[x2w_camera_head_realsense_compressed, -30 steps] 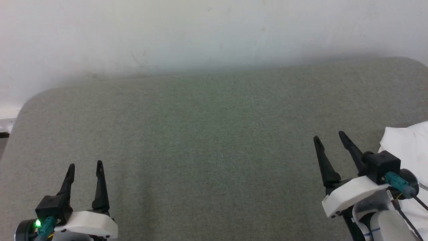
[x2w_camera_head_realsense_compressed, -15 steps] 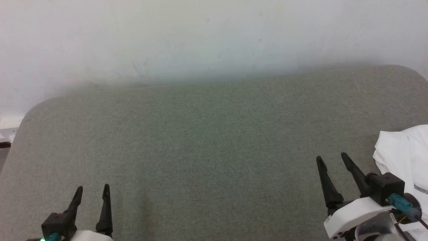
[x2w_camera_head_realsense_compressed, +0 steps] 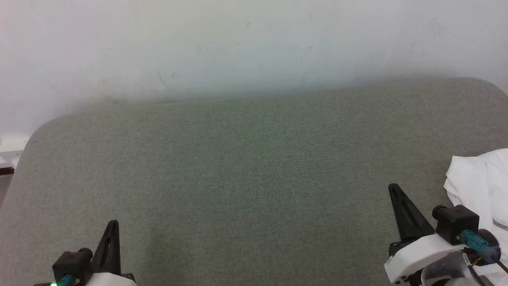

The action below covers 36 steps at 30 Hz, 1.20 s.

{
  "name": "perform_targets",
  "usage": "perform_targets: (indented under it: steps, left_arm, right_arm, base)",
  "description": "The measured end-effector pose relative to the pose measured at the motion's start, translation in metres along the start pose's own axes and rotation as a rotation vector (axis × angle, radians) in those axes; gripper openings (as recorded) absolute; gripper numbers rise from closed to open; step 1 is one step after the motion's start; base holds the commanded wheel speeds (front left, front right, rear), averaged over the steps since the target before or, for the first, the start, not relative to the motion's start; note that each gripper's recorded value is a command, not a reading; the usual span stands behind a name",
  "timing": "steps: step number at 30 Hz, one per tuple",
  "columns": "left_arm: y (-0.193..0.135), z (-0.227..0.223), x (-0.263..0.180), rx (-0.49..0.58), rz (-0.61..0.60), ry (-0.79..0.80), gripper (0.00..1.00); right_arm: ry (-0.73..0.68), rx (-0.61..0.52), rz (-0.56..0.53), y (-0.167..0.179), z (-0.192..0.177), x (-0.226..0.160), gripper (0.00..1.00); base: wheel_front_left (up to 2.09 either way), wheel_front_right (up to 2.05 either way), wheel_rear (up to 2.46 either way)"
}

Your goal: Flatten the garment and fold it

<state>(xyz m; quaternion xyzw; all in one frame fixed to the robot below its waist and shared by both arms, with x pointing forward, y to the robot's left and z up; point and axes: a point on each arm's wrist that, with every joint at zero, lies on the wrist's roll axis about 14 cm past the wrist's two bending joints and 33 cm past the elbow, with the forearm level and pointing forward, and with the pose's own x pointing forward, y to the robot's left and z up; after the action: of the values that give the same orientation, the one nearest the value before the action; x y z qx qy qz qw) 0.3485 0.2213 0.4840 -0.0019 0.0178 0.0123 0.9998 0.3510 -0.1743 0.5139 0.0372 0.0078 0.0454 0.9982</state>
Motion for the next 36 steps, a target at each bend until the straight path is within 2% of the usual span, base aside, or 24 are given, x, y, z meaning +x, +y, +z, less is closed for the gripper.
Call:
perform_targets:
  steps: [36]
  left_arm:
    - [-0.014,0.008,0.004,0.013,-0.009,0.002,0.0]
  right_arm:
    - [0.016,-0.035,0.01,0.003,-0.001,0.004,0.0]
  base:
    - [0.0,0.0,0.0]
